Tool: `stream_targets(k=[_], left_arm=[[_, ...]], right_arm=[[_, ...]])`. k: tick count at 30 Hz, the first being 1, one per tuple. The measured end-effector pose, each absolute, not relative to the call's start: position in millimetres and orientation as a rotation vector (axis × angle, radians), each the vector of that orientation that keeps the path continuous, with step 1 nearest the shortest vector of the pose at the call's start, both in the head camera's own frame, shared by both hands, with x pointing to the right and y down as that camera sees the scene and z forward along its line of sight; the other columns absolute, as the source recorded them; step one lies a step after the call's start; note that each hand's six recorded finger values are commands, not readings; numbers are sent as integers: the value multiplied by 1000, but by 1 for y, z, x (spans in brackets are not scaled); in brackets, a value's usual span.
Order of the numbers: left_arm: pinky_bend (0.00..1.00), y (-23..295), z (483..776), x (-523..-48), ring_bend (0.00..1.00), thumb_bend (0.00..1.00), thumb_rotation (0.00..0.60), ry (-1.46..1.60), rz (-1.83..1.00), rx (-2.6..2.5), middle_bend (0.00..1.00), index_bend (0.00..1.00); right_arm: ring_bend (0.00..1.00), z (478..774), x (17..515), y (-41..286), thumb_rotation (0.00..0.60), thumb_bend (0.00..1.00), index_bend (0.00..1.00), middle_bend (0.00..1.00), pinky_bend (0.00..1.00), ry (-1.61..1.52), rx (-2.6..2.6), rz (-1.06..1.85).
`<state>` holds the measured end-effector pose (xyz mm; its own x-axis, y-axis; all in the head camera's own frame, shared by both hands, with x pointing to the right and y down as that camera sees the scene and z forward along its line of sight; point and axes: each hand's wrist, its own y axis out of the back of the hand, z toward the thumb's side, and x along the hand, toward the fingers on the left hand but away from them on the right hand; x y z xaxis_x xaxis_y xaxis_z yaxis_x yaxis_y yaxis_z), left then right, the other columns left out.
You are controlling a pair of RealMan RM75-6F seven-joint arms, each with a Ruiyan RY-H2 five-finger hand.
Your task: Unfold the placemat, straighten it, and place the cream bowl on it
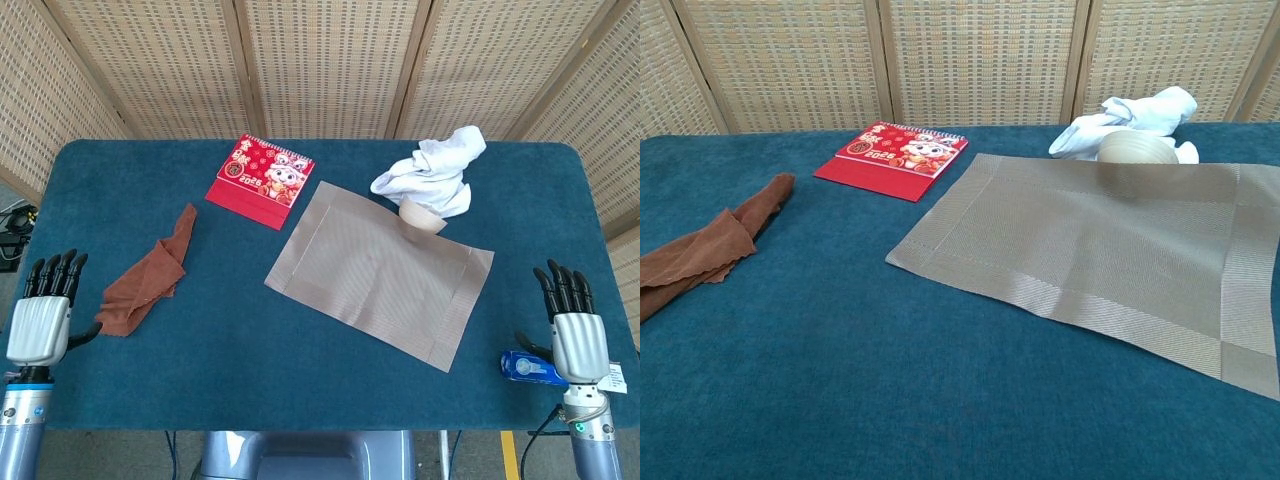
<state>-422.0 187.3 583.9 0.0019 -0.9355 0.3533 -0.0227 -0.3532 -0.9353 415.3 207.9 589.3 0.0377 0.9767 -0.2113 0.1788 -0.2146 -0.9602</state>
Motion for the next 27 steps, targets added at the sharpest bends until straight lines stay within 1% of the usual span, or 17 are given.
stream_targets(k=[7,13,16,20,27], left_arm=[[0,168,592,-397,0,126,600,979,-1391,-1537,0,1],[0,141,605,-360,0,130,600,870,-1314,-1550,0,1],[0,127,614,-343,0,133,600,825,-1287,-1552,0,6],[0,112,630,-316,0,137,600,756,-1261,-1557,0,43],[0,102,658,-278,0,149,600,673,-1236,-1590,0,88]], right_arm=[[0,587,421,204,600,244,89,0,0,-1247,-1515,1262],[0,585,427,201,600,244,89,0,0,-1273,-1508,1265],[0,584,431,199,600,245,89,0,0,-1288,-1505,1271],[0,583,435,197,600,244,89,0,0,-1303,-1496,1276],[0,581,440,195,600,244,89,0,0,-1321,-1482,1280]])
